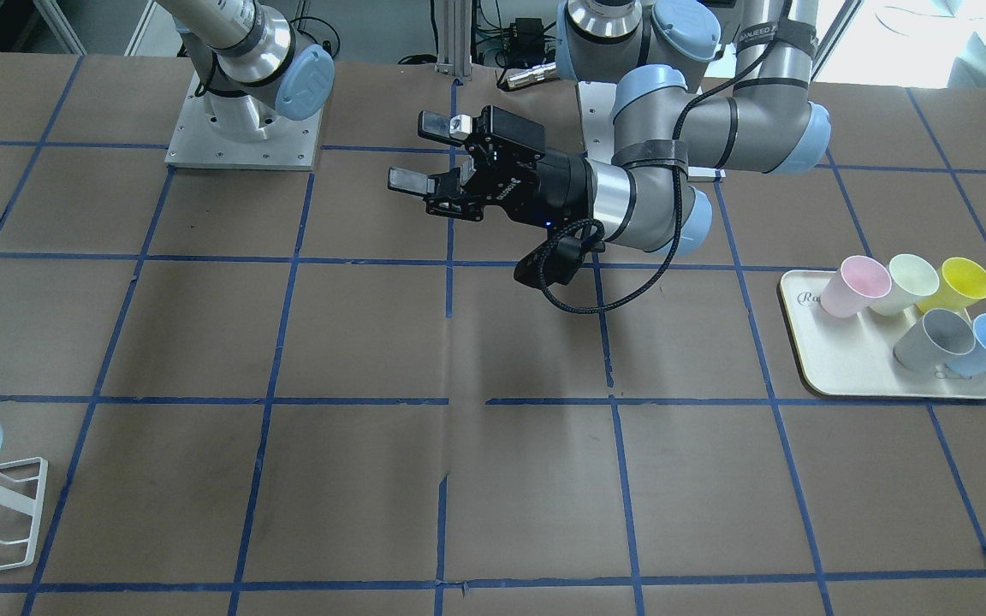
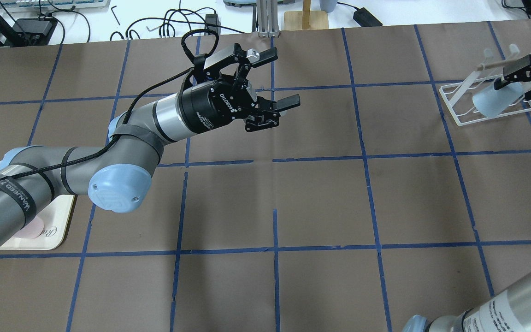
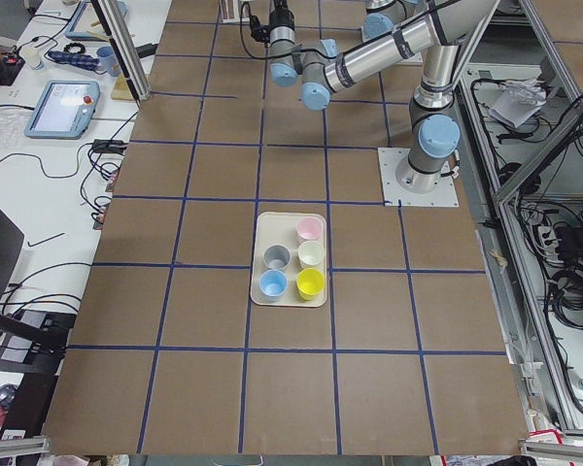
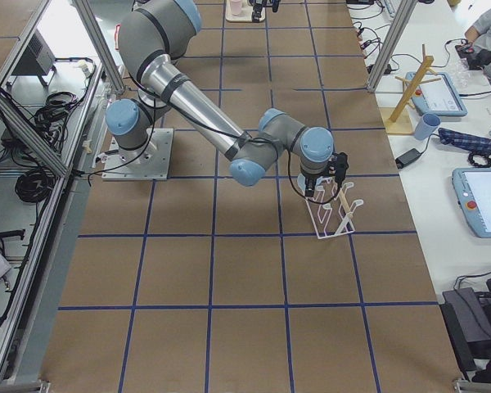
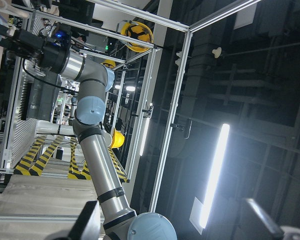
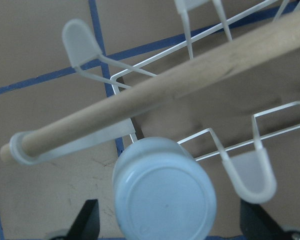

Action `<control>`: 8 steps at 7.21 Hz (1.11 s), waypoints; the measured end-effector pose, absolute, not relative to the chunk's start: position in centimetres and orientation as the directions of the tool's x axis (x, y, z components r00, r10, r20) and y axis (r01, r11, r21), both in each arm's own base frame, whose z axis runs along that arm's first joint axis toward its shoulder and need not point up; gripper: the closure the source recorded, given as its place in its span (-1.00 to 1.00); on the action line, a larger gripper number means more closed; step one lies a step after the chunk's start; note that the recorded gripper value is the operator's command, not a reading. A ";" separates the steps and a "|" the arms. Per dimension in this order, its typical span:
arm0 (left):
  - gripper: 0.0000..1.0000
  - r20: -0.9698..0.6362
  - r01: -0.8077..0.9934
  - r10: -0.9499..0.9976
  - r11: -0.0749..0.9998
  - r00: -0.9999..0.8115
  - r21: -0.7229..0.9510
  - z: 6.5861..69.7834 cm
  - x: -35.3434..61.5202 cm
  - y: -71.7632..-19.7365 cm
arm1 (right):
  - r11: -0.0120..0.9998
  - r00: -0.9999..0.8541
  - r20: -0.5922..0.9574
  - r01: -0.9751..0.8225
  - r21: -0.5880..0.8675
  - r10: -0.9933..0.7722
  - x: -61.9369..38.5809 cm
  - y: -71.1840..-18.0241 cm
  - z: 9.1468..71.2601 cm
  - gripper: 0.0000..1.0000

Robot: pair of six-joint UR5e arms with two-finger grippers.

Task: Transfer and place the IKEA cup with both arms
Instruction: 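Close the right gripper on the blue cup while the left gripper moves toward center, then lift the blue cup out of the rack with the right gripper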

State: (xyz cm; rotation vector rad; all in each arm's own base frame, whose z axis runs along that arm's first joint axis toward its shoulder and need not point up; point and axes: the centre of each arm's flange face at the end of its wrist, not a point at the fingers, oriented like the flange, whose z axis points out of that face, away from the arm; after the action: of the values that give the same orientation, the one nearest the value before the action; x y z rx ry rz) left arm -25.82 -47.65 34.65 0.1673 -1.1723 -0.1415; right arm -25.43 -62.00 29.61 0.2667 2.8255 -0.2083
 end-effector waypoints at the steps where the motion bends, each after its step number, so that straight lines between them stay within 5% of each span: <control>1: -1.00 0.892 0.033 -0.203 0.978 0.403 0.208 34.5 -26.2 -47.6 | 0.973 -0.939 -0.306 0.202 -0.114 0.159 -25.4 -62.0 29.4 -1.00; 2: -1.00 0.882 0.038 -0.210 0.976 0.423 0.214 34.4 -26.5 -47.6 | 0.973 -0.938 -0.310 0.202 -0.113 0.158 -25.5 -62.1 29.2 -0.96; 6: -1.00 0.875 0.040 -0.215 0.975 0.435 0.219 33.6 -26.6 -47.9 | 0.975 -0.939 -0.313 0.189 -0.118 0.144 -25.5 -62.3 29.0 0.09; 8: -1.00 0.877 0.042 -0.209 0.976 0.432 0.212 33.5 -26.7 -48.0 | 0.974 -0.942 -0.308 0.183 -0.131 0.135 -25.6 -62.4 29.7 0.20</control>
State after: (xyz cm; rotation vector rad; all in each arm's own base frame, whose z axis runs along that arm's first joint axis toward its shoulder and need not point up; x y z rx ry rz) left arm -26.74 -47.98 33.51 0.1667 -1.1145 -0.1577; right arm -25.59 -62.42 29.70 0.2328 2.8214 -0.2269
